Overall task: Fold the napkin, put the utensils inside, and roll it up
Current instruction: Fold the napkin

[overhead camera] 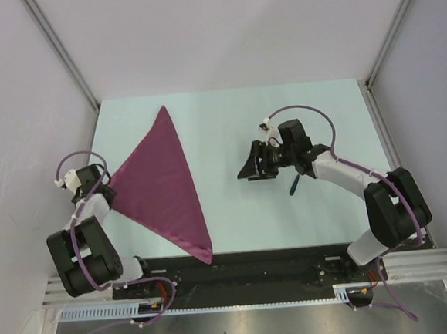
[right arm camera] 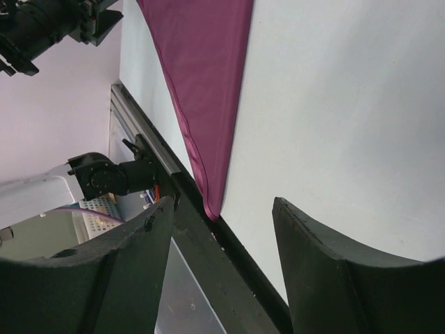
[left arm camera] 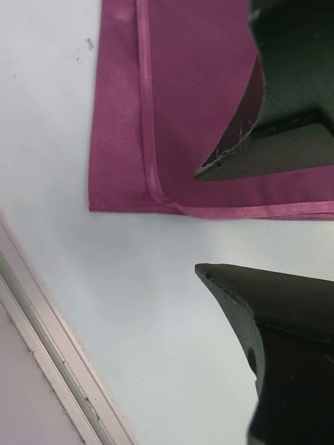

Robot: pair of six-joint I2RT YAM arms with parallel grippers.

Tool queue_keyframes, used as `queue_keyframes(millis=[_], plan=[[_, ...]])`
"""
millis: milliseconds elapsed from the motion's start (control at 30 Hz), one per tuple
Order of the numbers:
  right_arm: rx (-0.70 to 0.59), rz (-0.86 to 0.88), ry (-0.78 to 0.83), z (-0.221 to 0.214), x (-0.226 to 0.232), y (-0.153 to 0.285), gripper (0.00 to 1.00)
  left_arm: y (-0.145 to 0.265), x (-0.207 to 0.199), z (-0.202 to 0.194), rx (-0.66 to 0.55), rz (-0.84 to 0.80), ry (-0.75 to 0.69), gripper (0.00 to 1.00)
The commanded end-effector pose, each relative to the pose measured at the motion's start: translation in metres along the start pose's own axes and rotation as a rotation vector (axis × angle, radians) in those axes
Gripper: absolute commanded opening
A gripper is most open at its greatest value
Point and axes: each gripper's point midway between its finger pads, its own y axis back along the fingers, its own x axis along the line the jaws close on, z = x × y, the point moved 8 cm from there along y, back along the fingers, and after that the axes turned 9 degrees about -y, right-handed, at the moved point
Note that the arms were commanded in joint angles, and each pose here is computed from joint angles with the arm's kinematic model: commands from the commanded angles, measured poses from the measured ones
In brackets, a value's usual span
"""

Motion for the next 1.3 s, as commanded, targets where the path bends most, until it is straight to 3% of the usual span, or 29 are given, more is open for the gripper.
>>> queue_keyframes(millis=[0,500,800,1200,1267], plan=[[-0.042,0.022,0.027,0.002,0.016,0.013,0.64,-0.008,-0.001,0.014,-0.037,-0.036,0.065,0.55],[-0.036,0.012,0.031,0.002,0.017,0.01,0.63,-0.031,-0.002,0.013,-0.015,-0.03,0.079,0.5],[0.003,0.016,0.029,-0.001,0.018,-0.004,0.63,-0.034,-0.003,0.013,-0.01,-0.042,0.078,0.39],[0.05,0.022,0.041,-0.011,0.024,-0.018,0.63,-0.034,-0.005,0.019,-0.025,-0.047,0.078,0.31],[0.056,0.019,0.037,-0.013,0.023,-0.02,0.63,-0.035,-0.005,0.019,-0.022,-0.044,0.074,0.23]])
